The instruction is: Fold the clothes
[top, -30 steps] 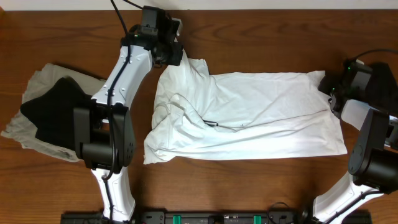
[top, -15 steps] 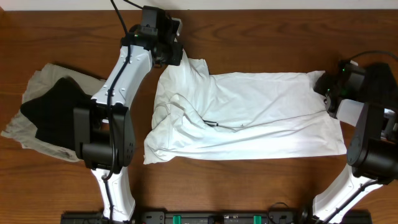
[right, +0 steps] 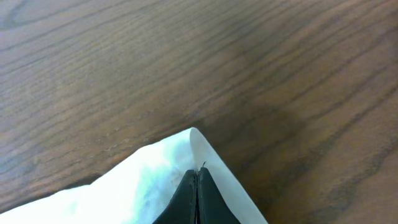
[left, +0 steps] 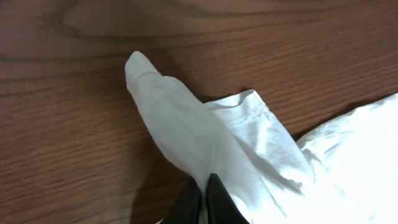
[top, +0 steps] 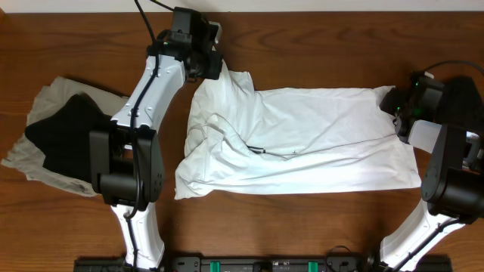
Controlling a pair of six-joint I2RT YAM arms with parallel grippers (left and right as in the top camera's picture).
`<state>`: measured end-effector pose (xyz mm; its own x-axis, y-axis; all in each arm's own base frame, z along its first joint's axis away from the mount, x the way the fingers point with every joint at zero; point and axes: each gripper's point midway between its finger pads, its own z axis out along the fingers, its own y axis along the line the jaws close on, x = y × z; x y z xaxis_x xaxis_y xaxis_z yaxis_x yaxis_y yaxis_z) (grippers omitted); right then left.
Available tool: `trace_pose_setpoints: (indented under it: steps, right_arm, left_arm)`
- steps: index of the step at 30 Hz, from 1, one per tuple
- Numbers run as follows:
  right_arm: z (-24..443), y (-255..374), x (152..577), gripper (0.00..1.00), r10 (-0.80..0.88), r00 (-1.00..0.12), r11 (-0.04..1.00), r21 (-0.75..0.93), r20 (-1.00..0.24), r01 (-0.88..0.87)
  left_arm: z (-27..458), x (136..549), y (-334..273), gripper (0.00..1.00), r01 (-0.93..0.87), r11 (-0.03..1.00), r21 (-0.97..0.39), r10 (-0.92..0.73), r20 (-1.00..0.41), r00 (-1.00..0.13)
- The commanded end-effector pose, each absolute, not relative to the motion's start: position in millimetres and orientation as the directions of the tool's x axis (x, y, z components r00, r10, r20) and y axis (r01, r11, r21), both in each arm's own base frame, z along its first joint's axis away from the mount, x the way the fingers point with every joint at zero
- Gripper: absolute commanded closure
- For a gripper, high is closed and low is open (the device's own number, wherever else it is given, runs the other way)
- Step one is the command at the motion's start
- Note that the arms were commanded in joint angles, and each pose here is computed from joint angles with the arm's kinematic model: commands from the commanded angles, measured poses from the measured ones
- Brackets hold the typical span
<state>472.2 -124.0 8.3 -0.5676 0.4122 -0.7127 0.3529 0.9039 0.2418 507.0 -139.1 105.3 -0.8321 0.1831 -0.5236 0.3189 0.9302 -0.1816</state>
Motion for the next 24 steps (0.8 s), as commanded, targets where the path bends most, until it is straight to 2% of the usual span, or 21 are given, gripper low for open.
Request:
trace_pose_setpoints:
  steps: [1,13,14,16,17,20,21,24]
  right_arm:
    - [27.4,-120.4,483.6,0.99,0.402,-0.555,0.911,0.257,-0.729,0.321]
    - [90.1,-135.6,485.7,0.98,0.404,-0.545,0.907,0.246,-0.734,0.341]
    - [88.6,-135.8,485.5,0.91,0.405,-0.547,0.907,0.245,-0.733,0.343]
    - [83.7,-136.4,484.6,0.69,0.398,-0.559,0.910,0.233,-0.728,0.344]
    - [78.6,-136.3,484.4,0.60,0.394,-0.568,0.911,0.227,-0.723,0.343]
    - [62.9,-136.0,484.2,0.42,0.399,-0.587,0.910,0.226,-0.705,0.347]
    - [56.3,-135.8,484.5,0.38,0.401,-0.593,0.910,0.226,-0.698,0.348]
    - [35.8,-134.2,484.7,0.38,0.407,-0.615,0.908,0.227,-0.676,0.351]
  left_arm:
    - [108.4,506.8,-137.2,0.94,0.330,0.929,-0.166,0.198,-0.532,-0.823]
    - [122.3,506.3,-137.1,0.94,0.334,0.928,-0.163,0.194,-0.554,-0.810]
    - [122.2,506.2,-137.1,0.94,0.334,0.928,-0.163,0.195,-0.553,-0.810]
    - [122.2,506.2,-137.1,0.94,0.334,0.928,-0.163,0.194,-0.553,-0.810]
    - [122.2,506.2,-137.1,0.94,0.334,0.928,-0.163,0.194,-0.553,-0.810]
    - [122.2,506.2,-137.1,0.94,0.334,0.928,-0.163,0.195,-0.553,-0.810]
    - [122.2,506.3,-137.0,0.94,0.334,0.928,-0.162,0.195,-0.553,-0.810]
    - [122.2,506.3,-137.0,0.94,0.334,0.928,-0.162,0.195,-0.553,-0.810]
